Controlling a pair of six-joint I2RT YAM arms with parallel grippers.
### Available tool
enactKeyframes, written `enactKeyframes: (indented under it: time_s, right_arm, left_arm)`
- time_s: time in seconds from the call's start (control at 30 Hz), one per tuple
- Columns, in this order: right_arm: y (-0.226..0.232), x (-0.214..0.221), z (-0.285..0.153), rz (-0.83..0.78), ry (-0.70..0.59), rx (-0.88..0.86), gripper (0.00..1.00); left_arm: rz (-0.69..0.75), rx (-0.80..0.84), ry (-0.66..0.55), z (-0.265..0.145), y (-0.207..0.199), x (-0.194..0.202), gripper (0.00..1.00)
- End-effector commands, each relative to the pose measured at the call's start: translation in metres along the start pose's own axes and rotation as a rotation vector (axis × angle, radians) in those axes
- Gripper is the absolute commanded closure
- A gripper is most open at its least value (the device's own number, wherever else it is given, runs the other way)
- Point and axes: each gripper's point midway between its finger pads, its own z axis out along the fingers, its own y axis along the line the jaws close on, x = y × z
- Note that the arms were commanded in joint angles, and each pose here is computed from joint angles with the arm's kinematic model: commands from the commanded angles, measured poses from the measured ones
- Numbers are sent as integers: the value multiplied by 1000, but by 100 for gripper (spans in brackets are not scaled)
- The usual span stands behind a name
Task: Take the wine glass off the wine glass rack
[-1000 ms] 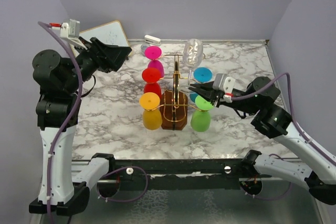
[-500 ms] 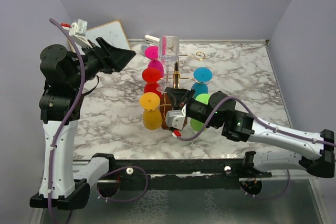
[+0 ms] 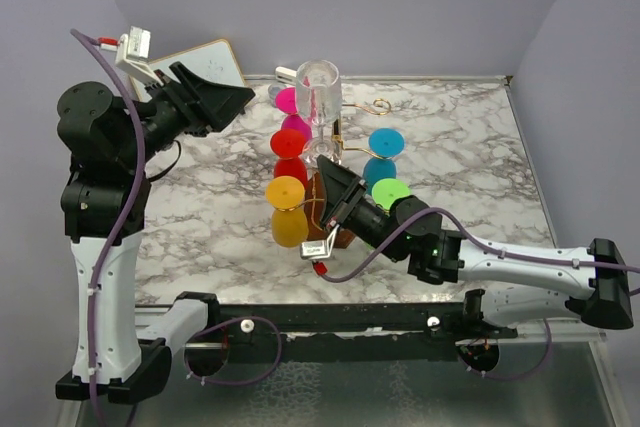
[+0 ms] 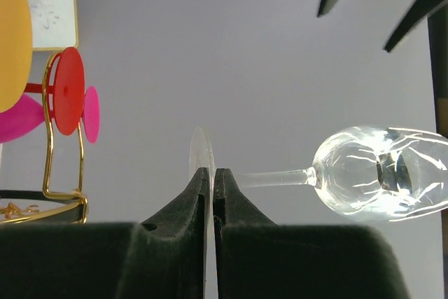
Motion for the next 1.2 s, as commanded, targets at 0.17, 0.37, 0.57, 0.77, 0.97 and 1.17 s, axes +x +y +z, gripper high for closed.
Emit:
enactKeyframes:
  time_s: [0.17,0.37,0.57,0.77,0.97,1.17]
  right_arm:
    - [16,4,4,-265,48,-138,99]
    - [28,1,2,-295,26,-197,99]
    - [42,-11,1,-306,-28,-273,99]
    - [49,-20,-3,-306,-76,-335,99]
    - [51,-23,-2,-307,-85,-338,99]
    - [47,-30,5,-316,-99,-331,99]
  left_arm:
    - [-12,42,-64,-18,-39,-26,38]
    - [-35,19,-25,-19,-34,-17,37]
    - [-46,-51,21,-19,-18,-2,37]
    - [-61,-91,45,-22,-5,12,37]
    - [-74,-92,72,-17,3,23,38]
    - [-73,-88,92,-12,6,27,40]
